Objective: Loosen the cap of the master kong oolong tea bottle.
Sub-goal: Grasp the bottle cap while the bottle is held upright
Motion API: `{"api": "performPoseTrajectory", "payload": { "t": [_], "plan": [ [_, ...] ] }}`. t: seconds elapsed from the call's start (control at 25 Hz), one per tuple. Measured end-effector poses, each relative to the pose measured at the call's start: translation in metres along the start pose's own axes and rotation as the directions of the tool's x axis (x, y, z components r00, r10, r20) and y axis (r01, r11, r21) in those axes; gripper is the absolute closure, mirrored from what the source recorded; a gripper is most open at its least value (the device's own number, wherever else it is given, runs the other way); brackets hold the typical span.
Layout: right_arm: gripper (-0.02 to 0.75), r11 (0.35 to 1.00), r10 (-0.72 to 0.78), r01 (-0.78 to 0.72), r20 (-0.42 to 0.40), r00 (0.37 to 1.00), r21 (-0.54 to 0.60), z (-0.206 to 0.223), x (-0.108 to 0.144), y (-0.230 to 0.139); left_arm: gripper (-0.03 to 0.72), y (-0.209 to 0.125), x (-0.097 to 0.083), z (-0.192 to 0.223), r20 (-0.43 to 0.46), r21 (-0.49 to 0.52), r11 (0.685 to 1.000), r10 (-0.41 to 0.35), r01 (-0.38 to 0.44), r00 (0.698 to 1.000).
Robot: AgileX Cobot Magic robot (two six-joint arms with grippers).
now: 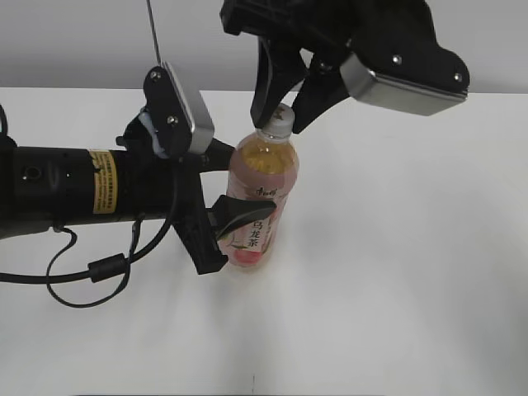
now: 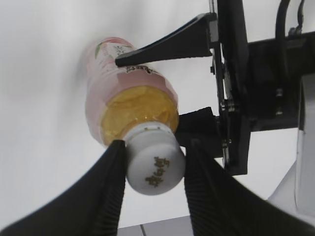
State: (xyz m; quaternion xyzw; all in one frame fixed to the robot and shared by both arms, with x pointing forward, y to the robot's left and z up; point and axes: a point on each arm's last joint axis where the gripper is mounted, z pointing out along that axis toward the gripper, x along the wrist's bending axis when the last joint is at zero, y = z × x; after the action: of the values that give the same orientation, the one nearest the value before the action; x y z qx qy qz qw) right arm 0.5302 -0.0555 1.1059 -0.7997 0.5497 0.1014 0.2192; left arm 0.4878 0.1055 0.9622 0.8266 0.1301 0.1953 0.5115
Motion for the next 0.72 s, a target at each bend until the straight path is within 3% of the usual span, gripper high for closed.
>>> {"api": "performPoseTrajectory", "payload": {
  "t": [0.36,0.72],
  "plan": [
    [0.458,0.988,-0.152,0.152,0.005,0.988,0.000,0.0000,-0.0004,0.0001,0.267,-0.0001,-0.0001,-0.0003,0.001,0.005,1.000,0.006,-0.006,1.000],
    [0.458,0.986,-0.164,0.164,0.025,0.986,0.000,-0.0001,-0.0022,0.0004,0.267,0.0001,-0.0002,-0.0005,0.002,0.006,1.000,0.010,-0.010,1.000]
  ]
}}
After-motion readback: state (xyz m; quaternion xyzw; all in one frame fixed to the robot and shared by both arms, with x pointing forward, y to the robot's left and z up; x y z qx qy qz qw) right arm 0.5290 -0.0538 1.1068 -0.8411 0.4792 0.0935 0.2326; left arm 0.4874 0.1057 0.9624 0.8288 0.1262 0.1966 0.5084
